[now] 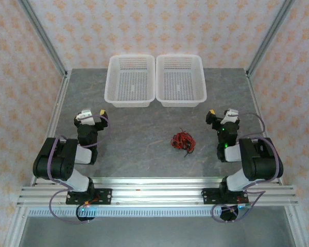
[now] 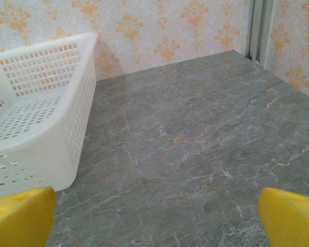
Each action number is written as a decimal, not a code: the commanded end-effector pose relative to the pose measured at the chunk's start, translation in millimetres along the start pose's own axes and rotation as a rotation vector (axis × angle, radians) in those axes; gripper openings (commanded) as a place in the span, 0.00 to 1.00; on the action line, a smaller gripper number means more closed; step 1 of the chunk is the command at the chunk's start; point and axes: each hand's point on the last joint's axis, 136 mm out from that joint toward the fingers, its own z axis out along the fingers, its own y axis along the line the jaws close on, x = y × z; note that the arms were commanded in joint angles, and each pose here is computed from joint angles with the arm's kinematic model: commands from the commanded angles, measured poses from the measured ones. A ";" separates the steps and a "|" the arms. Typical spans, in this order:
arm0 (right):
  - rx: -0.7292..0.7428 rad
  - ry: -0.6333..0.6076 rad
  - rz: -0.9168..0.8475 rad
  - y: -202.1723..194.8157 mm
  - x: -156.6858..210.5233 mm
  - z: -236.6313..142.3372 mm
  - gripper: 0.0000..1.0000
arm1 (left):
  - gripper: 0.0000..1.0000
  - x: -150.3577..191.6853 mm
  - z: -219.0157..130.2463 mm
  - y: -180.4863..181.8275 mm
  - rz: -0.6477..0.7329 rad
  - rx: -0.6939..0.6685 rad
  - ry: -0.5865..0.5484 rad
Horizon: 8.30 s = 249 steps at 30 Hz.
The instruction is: Untangle the cables
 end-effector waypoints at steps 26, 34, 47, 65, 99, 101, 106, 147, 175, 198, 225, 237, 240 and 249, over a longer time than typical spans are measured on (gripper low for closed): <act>0.013 -0.025 -0.012 -0.3 -8.0 1.2 1.00 | 0.99 -6.8 1.2 -5.9 -0.002 0.025 -0.022; 0.013 -0.027 -0.012 -0.2 -8.6 1.1 1.00 | 0.99 -5.9 1.2 -5.6 0.000 0.024 -0.019; 0.023 0.011 -0.001 3.7 -30.2 2.3 0.92 | 0.96 -34.9 6.2 0.4 -0.011 -0.043 -0.004; -0.067 0.654 0.350 65.9 -0.7 -102.9 0.86 | 0.78 -90.9 -69.1 -135.6 -0.410 0.255 0.265; -0.176 0.895 0.226 124.3 120.7 -114.5 0.52 | 0.81 -5.6 -174.7 -285.2 -0.002 0.566 0.457; -0.203 0.911 0.227 129.4 125.4 -115.1 0.42 | 0.80 -7.1 -175.2 -284.4 0.003 0.569 0.456; -0.247 0.911 0.224 137.0 124.9 -116.8 0.14 | 0.80 -12.8 -177.2 -282.6 0.022 0.577 0.448; -0.471 1.220 0.172 176.7 110.4 -163.4 0.00 | 0.58 120.8 -145.5 -314.4 0.330 0.755 0.670; -0.370 0.907 -0.082 160.5 66.5 -96.6 0.05 | 0.00 91.1 -219.6 -294.7 -0.047 1.052 0.885; -0.450 0.699 0.103 200.7 -33.4 -164.6 0.66 | 0.00 98.8 -186.5 -319.9 -0.415 0.822 1.074; -0.323 0.928 -0.014 218.2 107.2 -144.7 0.43 | 0.00 92.6 -180.9 -320.2 -0.474 0.800 1.045; -0.328 0.917 -0.012 219.1 87.3 -153.4 0.47 | 0.00 98.8 -178.8 -318.2 -0.468 0.780 1.050; -0.333 0.910 0.002 218.6 80.2 -156.7 0.47 | 0.00 100.6 -178.5 -317.3 -0.467 0.776 1.051; -0.330 0.941 0.009 222.9 98.4 -158.7 0.46 | 0.00 98.9 -179.7 -318.7 -0.474 0.788 1.048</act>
